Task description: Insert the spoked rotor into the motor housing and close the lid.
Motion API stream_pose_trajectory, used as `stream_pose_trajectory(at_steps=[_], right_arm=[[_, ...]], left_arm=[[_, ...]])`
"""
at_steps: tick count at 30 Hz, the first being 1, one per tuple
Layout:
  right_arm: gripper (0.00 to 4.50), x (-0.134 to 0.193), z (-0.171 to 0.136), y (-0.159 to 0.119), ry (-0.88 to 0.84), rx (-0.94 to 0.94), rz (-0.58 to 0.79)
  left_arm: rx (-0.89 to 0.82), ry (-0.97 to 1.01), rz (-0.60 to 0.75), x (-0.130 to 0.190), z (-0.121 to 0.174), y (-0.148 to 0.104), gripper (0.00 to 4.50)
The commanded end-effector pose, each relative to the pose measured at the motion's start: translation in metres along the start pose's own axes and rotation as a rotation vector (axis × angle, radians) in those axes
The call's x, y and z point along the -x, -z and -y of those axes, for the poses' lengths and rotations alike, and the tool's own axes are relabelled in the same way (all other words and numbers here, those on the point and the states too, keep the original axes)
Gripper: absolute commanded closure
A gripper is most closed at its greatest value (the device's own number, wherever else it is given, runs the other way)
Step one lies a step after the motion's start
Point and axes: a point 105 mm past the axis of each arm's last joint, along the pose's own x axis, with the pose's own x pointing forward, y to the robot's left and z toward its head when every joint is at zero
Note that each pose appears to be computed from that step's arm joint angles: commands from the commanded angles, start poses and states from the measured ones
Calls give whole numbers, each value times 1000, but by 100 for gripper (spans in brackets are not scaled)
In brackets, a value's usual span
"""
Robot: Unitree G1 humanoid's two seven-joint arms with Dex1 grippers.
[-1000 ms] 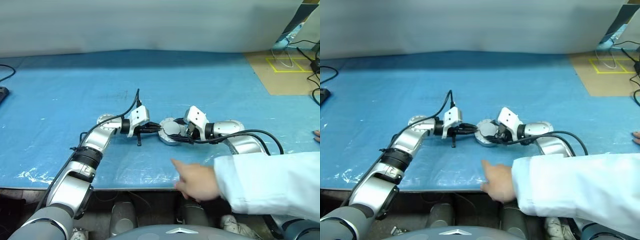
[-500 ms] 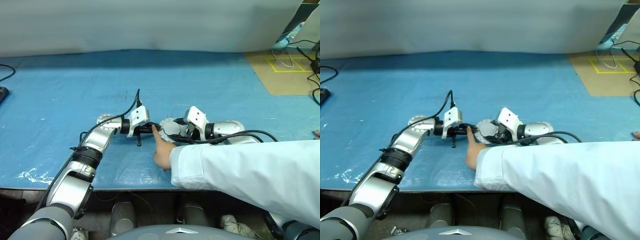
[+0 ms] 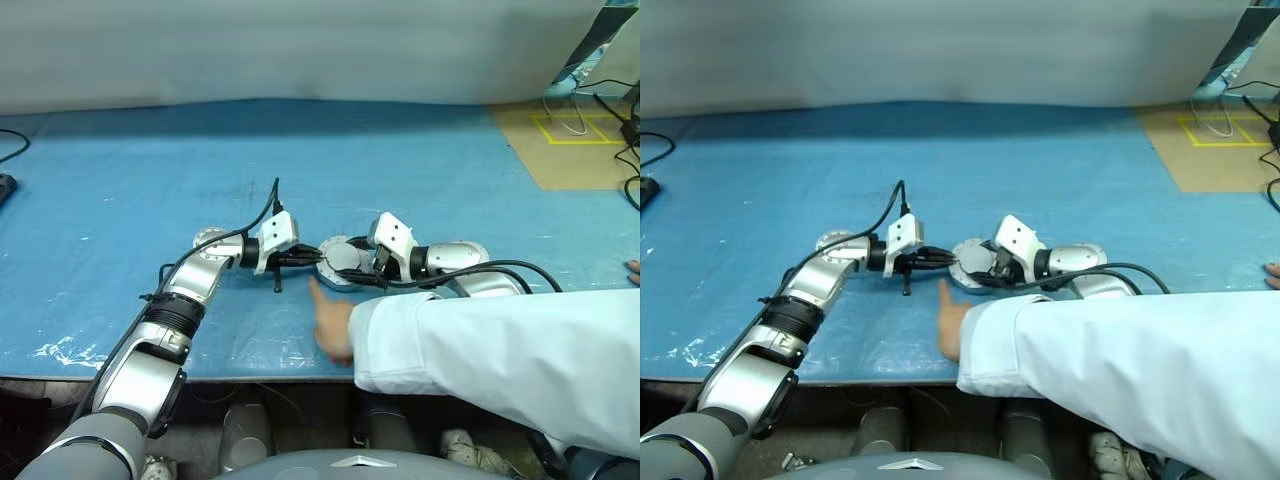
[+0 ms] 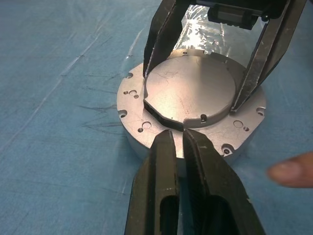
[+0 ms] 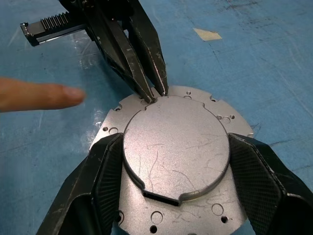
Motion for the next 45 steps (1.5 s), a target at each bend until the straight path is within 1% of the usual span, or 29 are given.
stream_pose_trajectory(at_steps=[1,5,9,13,20,27,32,36,41,45], right_arm=[[153,0,-6,42,0,-71,-150],[153,0,-5,41,1,-67,-148],[153,0,-5,41,0,-66,-146],[153,0,-5,41,-1,-64,-146],[153,-1,-5,41,-3,-58,-147],[153,0,-4,41,-1,-55,-150],[153,2,-3,42,0,-54,-155],[153,2,-3,42,-3,-50,-159],[153,3,-1,40,-8,-40,-161],[153,4,1,40,-9,-35,-165]], left_arm=[[5,-37,32,6,-9,-8,413],[45,-66,84,12,-15,-16,413],[62,-85,110,22,-20,-20,413],[85,-65,135,31,-15,-22,413],[121,-44,138,38,-9,-19,413],[166,-35,132,43,8,-6,413],[158,-82,94,38,21,12,413],[193,-129,130,32,19,13,413],[208,-116,125,29,20,15,413],[206,-98,80,29,24,27,413]])
